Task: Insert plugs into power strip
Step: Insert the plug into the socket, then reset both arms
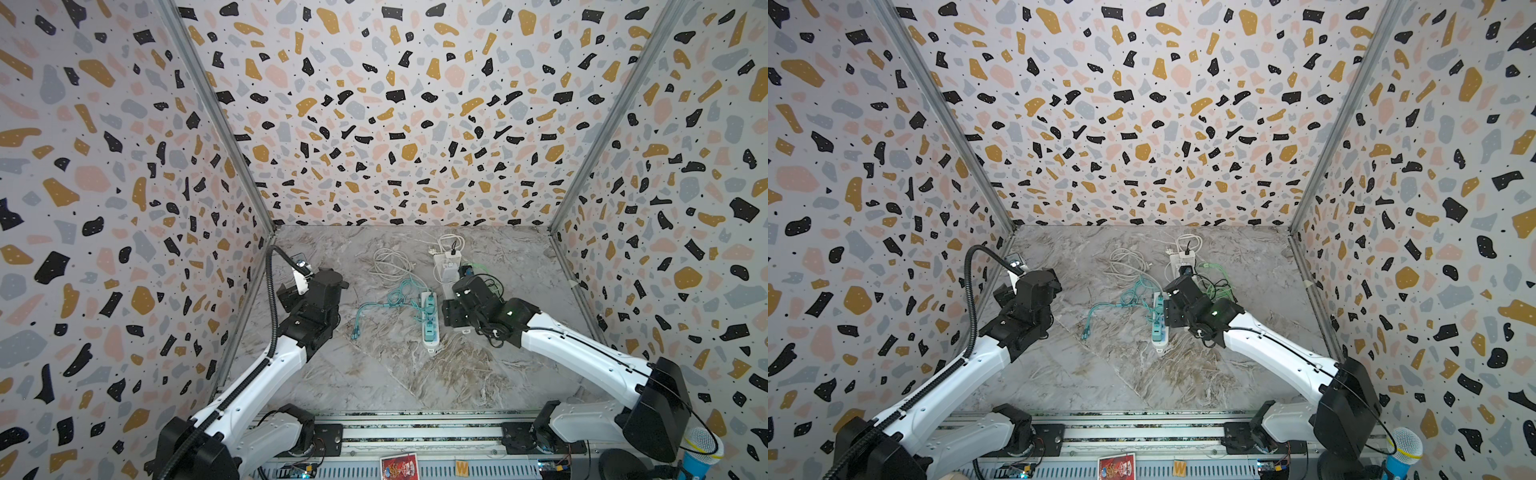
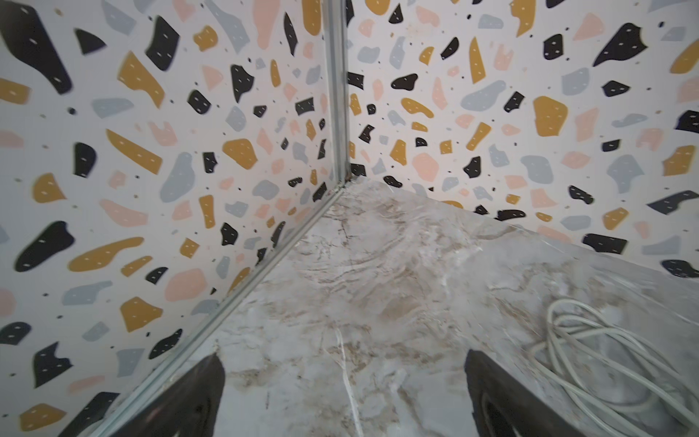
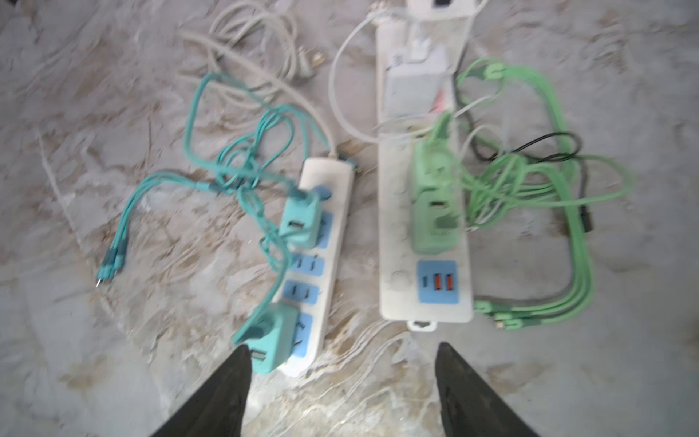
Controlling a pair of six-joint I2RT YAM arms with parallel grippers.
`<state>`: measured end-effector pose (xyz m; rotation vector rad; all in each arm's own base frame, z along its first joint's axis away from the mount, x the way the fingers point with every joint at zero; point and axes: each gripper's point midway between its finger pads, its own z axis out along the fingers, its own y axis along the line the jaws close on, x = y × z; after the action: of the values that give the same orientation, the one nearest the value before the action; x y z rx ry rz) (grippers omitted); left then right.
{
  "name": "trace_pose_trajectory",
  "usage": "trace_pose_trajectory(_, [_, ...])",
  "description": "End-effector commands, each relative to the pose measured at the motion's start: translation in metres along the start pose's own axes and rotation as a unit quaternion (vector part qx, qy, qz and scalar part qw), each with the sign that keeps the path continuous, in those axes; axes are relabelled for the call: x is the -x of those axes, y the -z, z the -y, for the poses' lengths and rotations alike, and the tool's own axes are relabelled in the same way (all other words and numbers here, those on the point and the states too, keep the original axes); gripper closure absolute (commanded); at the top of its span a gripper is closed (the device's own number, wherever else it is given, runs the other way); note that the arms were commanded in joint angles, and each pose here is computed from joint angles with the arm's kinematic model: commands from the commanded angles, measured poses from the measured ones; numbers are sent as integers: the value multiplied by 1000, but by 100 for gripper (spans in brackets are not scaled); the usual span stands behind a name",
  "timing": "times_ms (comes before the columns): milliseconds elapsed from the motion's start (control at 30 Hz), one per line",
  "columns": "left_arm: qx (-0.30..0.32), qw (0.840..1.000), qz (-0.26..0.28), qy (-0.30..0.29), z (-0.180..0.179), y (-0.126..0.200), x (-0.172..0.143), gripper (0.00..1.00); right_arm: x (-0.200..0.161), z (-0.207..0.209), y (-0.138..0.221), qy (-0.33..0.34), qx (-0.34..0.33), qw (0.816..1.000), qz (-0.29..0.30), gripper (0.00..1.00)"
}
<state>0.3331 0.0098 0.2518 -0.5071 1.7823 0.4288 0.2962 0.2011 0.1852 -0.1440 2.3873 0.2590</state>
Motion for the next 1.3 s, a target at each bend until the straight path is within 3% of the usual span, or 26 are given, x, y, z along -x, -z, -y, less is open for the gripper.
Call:
trace_pose_trajectory(0, [58, 996, 72, 13, -19, -3, 29, 1, 41, 35, 8, -7, -16, 998, 65, 18])
trace_pose_trajectory(133, [28, 996, 89, 2, -15, -21, 16, 1, 82, 92, 7, -38, -67, 988, 131, 17])
trace_pose_trajectory(267, [12, 995, 96, -10, -23, -31, -15, 1, 99, 132, 10, -42, -94, 974, 203, 10])
trace_pose_trajectory(333, [-25, 993, 116, -13, -22, -27, -30, 0, 102, 147, 15, -46, -95, 967, 234, 1])
trace_pose_trajectory(500, [-22, 993, 116, -31, -30, -34, -61, 1, 92, 184, 25, -13, -174, 938, 300, 1])
trace_pose_trajectory(667, [-39, 990, 124, -52, -27, -40, -69, 0, 74, 214, 14, -12, -197, 932, 303, 1])
trace_pose_trajectory(867, [-63, 989, 122, -57, -25, -44, -87, 0, 41, 221, -6, -5, -194, 926, 324, 1])
trace_pose_trajectory(1267, [-73, 986, 138, -53, -29, -37, -98, 0, 6, 181, -30, 95, -88, 926, 355, 1])
